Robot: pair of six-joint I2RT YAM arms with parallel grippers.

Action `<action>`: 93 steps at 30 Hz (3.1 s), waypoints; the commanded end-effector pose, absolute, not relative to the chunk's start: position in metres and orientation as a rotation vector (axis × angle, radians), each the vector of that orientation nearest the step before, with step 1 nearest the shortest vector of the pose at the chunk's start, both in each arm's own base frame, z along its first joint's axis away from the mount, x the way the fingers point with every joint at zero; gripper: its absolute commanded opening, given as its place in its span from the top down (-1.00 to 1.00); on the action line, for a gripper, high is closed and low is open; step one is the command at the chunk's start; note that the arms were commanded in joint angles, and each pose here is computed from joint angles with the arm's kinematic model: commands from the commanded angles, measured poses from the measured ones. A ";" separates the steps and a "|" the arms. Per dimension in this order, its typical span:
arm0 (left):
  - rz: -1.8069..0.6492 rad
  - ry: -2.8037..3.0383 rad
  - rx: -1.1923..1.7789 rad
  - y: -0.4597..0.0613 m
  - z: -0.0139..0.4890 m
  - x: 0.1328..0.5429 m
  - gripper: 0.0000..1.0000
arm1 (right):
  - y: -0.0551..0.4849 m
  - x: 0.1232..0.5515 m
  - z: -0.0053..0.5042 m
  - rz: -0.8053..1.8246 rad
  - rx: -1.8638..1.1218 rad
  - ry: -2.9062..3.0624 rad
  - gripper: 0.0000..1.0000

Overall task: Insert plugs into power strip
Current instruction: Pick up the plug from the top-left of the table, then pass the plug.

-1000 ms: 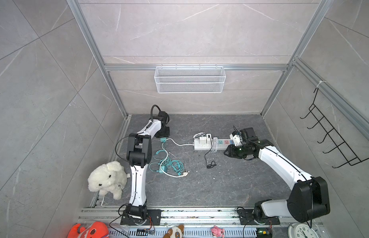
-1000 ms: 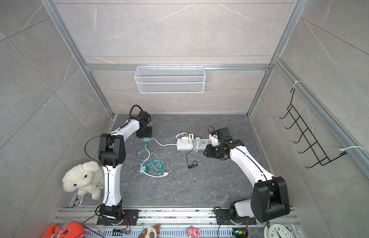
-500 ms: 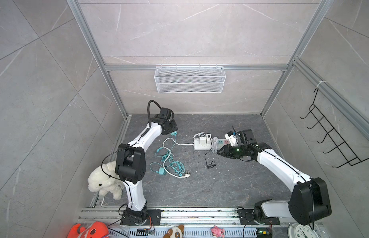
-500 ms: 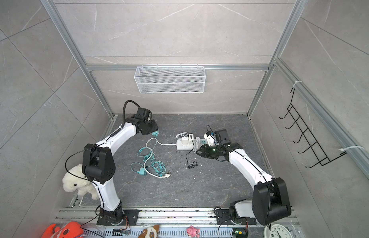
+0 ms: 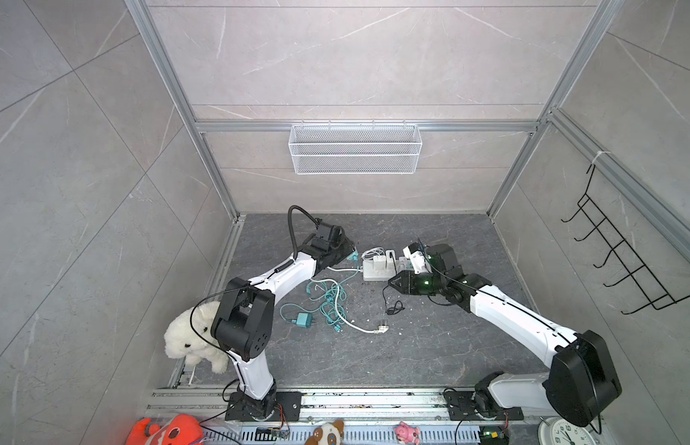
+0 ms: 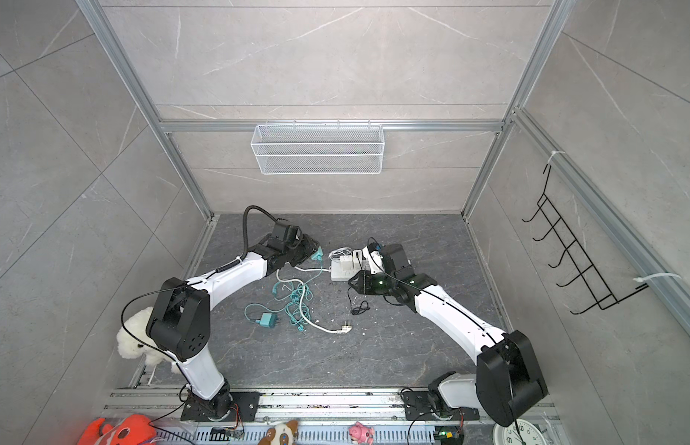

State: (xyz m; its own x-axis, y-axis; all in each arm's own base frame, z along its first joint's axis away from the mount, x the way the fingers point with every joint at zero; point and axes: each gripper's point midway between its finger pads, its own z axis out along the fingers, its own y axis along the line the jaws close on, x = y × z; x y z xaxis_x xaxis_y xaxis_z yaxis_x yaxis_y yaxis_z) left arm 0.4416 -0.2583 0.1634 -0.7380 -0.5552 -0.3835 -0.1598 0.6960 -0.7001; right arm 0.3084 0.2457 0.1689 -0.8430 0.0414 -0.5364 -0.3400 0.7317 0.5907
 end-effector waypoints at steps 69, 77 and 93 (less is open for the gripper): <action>-1.059 2.089 -0.759 -0.229 0.183 0.377 0.56 | 0.301 0.319 0.190 0.854 -0.436 2.071 -0.01; -0.931 2.232 -0.775 -0.202 0.139 0.333 0.60 | 0.298 0.326 0.177 0.794 -0.426 2.104 -0.02; -0.984 2.464 -0.496 -0.223 0.185 0.300 0.66 | 0.325 0.305 0.192 0.978 -0.597 2.065 -0.02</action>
